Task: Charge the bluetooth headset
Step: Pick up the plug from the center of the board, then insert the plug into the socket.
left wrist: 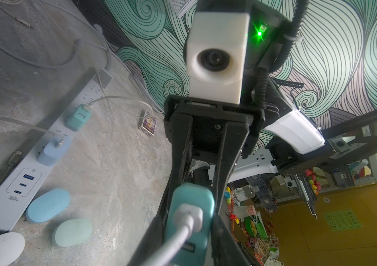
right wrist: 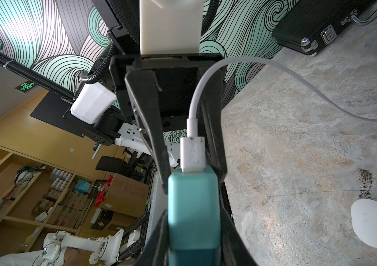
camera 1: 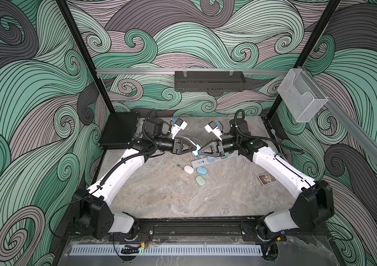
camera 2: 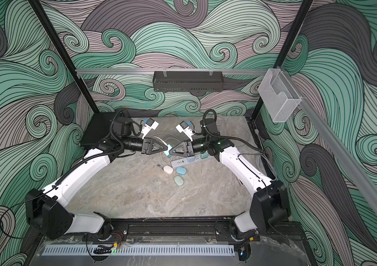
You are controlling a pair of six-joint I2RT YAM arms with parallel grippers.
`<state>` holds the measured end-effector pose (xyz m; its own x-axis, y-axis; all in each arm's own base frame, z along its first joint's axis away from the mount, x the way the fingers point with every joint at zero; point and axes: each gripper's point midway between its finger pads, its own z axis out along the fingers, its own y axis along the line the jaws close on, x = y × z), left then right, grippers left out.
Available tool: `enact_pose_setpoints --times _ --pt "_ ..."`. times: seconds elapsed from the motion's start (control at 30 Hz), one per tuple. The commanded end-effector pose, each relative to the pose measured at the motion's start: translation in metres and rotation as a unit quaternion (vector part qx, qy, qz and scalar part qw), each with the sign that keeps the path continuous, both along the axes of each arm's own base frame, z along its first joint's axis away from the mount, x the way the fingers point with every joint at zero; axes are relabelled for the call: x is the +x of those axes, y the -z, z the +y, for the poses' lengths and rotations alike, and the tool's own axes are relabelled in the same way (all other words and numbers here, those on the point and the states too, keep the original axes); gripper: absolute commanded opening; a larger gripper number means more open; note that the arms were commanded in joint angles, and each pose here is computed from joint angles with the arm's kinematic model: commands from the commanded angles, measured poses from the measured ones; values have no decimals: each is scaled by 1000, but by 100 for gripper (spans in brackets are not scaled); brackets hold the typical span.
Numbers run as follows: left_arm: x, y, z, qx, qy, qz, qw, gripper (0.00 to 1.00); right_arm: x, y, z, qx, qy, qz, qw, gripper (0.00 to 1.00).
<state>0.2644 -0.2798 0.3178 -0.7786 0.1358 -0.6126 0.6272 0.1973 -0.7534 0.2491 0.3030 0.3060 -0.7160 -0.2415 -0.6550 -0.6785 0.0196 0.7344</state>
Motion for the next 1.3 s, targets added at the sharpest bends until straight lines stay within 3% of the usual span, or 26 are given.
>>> enact_pose_setpoints --times 0.0,0.17,0.3,0.43,0.53,0.63,0.7,0.87,1.0,1.1,1.27 --pt "1 -13 -2 -17 12 -14 1000 36 0 -5 1 12 -10 -5 1000 0" --pt "1 -14 -2 -19 13 -17 1000 39 0 -5 2 13 -10 -4 1000 0" --pt "1 -15 -2 -20 13 -19 1000 31 0 -6 2 14 -10 -4 1000 0" --pt "0 -15 -3 -23 18 -15 999 30 2 -6 2 14 -9 -5 1000 0" --pt "0 -17 -4 -27 19 -18 999 19 3 -5 2 14 -8 -3 1000 0" --pt "1 -23 -2 -29 13 -31 999 10 7 -4 -1 10 3 -2 1000 12" --pt "4 -26 -1 -25 7 -48 998 7 13 -2 -7 0 27 -4 1000 31" --pt "20 -30 3 -1 -24 -99 995 4 35 5 -47 -29 131 -9 991 46" --pt "44 -41 6 29 -66 -160 984 2 54 24 -99 -87 271 27 958 50" --pt "68 -47 1 52 -78 -184 978 2 56 50 -143 -154 378 82 909 49" --pt "103 -52 -11 81 -106 -230 964 0 40 73 -184 -246 453 102 851 47"
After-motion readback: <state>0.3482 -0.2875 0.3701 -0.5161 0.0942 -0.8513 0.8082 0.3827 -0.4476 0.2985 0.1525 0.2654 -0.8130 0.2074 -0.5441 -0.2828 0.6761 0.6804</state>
